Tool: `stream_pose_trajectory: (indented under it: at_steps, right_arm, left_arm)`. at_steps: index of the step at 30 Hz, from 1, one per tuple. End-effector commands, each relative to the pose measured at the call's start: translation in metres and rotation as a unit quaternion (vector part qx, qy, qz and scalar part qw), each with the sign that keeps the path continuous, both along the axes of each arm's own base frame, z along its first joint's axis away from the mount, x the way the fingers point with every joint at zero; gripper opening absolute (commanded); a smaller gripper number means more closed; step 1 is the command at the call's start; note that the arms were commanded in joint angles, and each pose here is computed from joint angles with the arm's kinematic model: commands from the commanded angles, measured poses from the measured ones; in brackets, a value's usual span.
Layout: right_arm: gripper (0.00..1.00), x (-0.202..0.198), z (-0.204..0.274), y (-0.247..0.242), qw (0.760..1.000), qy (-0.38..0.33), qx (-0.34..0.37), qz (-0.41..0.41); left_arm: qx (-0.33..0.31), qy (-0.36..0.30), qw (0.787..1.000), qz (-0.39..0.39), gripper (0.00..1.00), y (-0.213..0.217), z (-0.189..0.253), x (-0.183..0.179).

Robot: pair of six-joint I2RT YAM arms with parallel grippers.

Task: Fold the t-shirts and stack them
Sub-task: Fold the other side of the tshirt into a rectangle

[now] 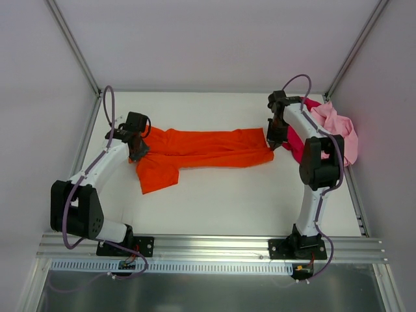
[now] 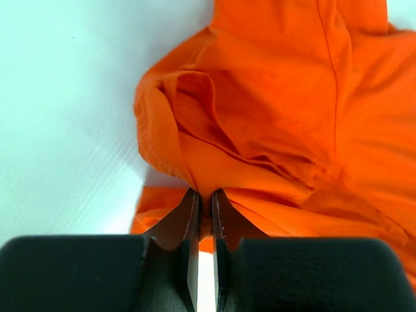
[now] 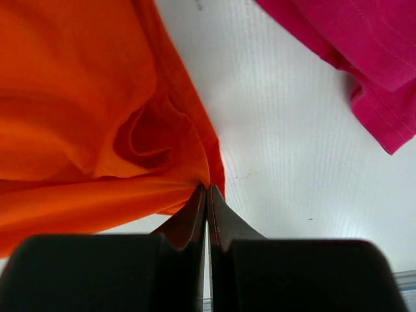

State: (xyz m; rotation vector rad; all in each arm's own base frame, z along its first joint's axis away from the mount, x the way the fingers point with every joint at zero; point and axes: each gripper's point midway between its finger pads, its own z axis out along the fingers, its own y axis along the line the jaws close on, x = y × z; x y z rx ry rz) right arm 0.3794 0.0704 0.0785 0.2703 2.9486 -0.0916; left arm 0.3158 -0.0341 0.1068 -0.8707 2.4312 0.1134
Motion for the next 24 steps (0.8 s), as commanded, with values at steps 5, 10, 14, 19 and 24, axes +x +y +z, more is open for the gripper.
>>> stream_pose_trajectory:
  at_steps: [5,10,14,19,24]
  right_arm:
    - [0.01,0.0,0.006,-0.042,0.996,0.011,-0.047,-0.069]
    - [0.01,0.009,0.009,-0.046,0.996,0.0,-0.044,-0.079]
    - [0.01,0.015,0.014,-0.048,0.996,-0.005,-0.048,-0.078]
    - [0.01,0.03,0.02,-0.039,0.997,-0.022,-0.022,-0.075]
    - [0.01,0.053,0.029,-0.024,0.997,-0.043,0.015,-0.07]
  left_arm:
    - [0.033,-0.03,0.998,0.047,0.0,0.041,0.034,-0.008]
    - [0.037,-0.041,0.997,0.058,0.0,0.053,0.044,-0.008]
    - [0.044,-0.049,0.996,0.063,0.0,0.06,0.053,-0.004]
    - [0.042,-0.058,0.996,0.061,0.0,0.061,0.061,0.003]
    - [0.037,-0.06,0.996,0.053,0.0,0.057,0.059,0.024]
